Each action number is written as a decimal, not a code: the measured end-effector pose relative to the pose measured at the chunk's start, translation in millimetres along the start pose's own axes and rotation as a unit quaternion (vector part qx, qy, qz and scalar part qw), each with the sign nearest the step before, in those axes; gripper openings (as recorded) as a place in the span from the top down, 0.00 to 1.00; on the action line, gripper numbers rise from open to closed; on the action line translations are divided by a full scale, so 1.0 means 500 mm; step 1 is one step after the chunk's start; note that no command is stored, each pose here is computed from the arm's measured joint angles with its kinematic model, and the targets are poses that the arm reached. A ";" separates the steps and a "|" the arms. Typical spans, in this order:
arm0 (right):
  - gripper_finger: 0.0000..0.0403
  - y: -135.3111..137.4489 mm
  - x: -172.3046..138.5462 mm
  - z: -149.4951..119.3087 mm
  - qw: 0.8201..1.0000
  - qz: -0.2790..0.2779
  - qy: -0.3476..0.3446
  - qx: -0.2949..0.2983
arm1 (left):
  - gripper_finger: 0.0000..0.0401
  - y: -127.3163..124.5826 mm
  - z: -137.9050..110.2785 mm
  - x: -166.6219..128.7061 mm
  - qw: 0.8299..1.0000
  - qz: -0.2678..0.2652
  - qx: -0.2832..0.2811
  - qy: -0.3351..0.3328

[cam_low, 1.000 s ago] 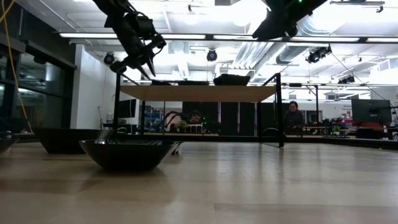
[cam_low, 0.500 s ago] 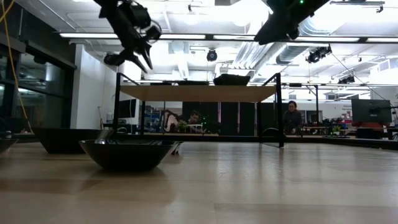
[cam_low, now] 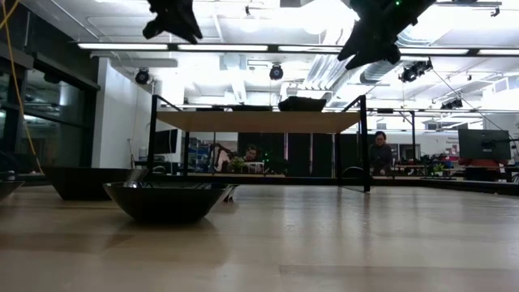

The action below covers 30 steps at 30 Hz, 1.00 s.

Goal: Pick & Place Mini shaped plates
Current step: Stack the square-shaped plate on the square-shaped plate

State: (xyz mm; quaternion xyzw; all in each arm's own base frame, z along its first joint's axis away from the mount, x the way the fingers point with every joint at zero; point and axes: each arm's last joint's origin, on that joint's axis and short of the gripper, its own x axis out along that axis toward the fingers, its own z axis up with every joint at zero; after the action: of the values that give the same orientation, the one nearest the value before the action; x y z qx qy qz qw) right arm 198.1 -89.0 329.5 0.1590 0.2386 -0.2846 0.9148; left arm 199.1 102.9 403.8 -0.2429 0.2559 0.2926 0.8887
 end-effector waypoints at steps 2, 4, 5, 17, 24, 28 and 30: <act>0.51 0.014 -0.003 -0.003 1.000 0.014 0.001 0.005 | 0.79 -0.010 -0.019 -0.013 1.000 -0.021 0.017 -0.011; 0.51 0.030 -0.006 -0.007 1.000 0.019 -0.001 0.011 | 0.79 -0.015 -0.041 -0.028 0.999 -0.040 0.027 -0.020; 0.51 0.039 -0.008 -0.010 1.000 0.020 -0.002 0.016 | 0.79 -0.015 -0.053 -0.033 0.998 -0.047 0.030 -0.023; 0.51 0.157 -0.039 -0.068 0.988 0.039 0.015 0.145 | 0.79 0.001 -0.195 -0.086 0.977 -0.177 0.022 -0.113; 0.51 0.231 0.013 -0.126 0.960 0.027 0.087 0.266 | 0.79 0.014 -0.264 -0.088 0.962 -0.238 0.034 -0.131; 0.51 0.275 0.073 -0.167 0.941 0.013 0.122 0.314 | 0.79 0.019 -0.285 -0.097 0.952 -0.268 0.049 -0.139; 0.51 0.297 0.108 -0.187 0.932 0.016 0.134 0.337 | 0.79 0.022 -0.293 -0.103 0.948 -0.277 0.055 -0.144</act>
State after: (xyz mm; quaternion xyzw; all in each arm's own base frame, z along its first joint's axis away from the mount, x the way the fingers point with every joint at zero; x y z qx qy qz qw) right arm 293.4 43.8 245.9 0.4985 0.2463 -0.3100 0.7712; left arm 110.5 5.4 321.3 -0.2099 0.0635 0.0518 0.9743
